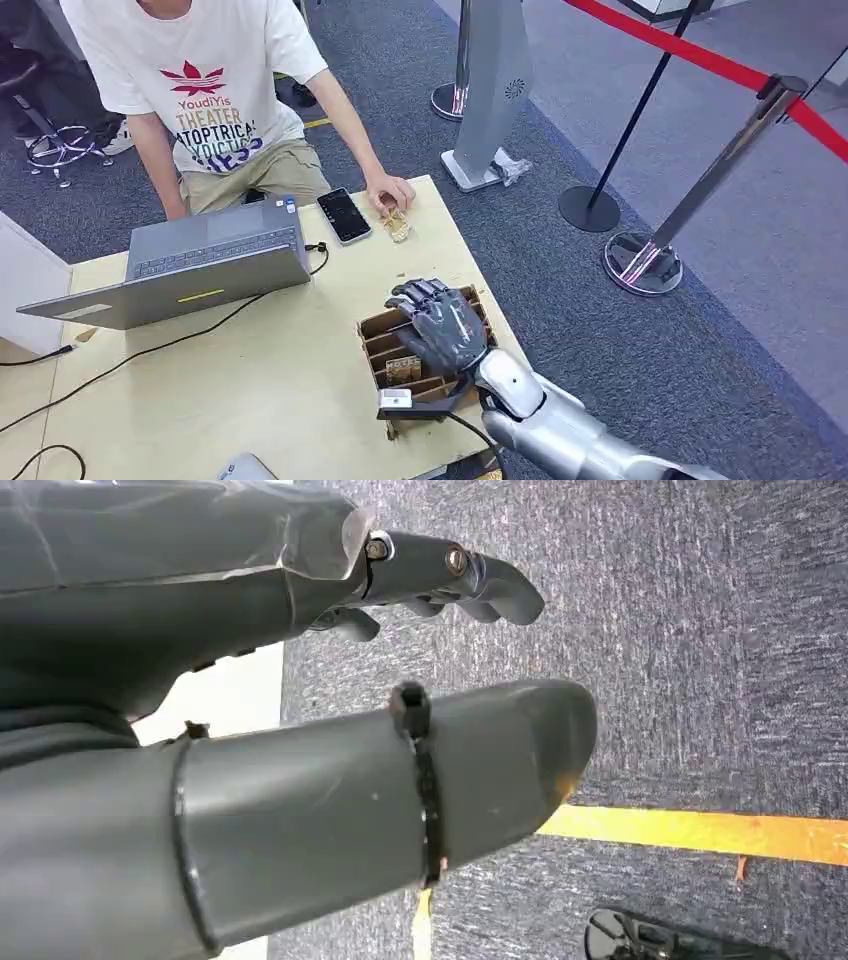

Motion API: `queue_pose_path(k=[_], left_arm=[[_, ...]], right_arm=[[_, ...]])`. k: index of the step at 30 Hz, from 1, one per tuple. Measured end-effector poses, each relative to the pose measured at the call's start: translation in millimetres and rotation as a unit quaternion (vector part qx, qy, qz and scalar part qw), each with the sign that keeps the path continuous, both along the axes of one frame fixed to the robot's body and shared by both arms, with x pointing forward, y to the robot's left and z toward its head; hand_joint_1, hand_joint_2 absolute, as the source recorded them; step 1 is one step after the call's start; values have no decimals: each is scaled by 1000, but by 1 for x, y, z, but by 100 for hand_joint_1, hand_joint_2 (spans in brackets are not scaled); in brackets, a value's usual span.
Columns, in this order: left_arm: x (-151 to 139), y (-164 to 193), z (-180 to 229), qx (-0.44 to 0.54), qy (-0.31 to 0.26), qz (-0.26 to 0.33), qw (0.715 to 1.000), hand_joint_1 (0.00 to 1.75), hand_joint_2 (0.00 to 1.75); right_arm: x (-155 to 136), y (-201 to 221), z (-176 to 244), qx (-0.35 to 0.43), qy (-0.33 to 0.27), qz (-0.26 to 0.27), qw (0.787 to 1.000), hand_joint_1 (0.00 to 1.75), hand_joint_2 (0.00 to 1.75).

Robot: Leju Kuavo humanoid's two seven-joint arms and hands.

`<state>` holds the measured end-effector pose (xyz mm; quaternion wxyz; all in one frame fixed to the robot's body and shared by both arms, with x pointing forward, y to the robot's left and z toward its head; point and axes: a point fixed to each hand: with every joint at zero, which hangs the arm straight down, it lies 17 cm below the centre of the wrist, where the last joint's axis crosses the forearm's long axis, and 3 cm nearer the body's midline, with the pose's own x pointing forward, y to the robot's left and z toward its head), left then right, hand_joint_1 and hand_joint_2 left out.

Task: Pass the card to the sensor for recognition and then transmit it.

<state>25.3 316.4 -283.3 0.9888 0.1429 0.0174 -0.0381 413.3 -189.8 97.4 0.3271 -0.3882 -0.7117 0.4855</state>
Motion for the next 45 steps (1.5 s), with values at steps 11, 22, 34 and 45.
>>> queue_pose_path(k=[11, 22, 34, 45], left_arm=[[0, -1, 0, -2, 0, 0, 1000, 0, 0], [0, 0, 0, -2, -2, 4, 1000, 0, 0], [-1, 1, 0, 0, -3, 10, 1000, 0, 0], [2, 0, 0, -3, -7, -1, 1000, 0, 0]], right_arm=[[1, -11, -3, -16, 5, -3, 1000, 93, 175], [2, -22, -6, -17, 14, -5, 1000, 161, 175], [4, -28, -5, -13, 15, -8, 1000, 168, 175], [12, -22, 11, 51, 34, 8, 998, 166, 175]])
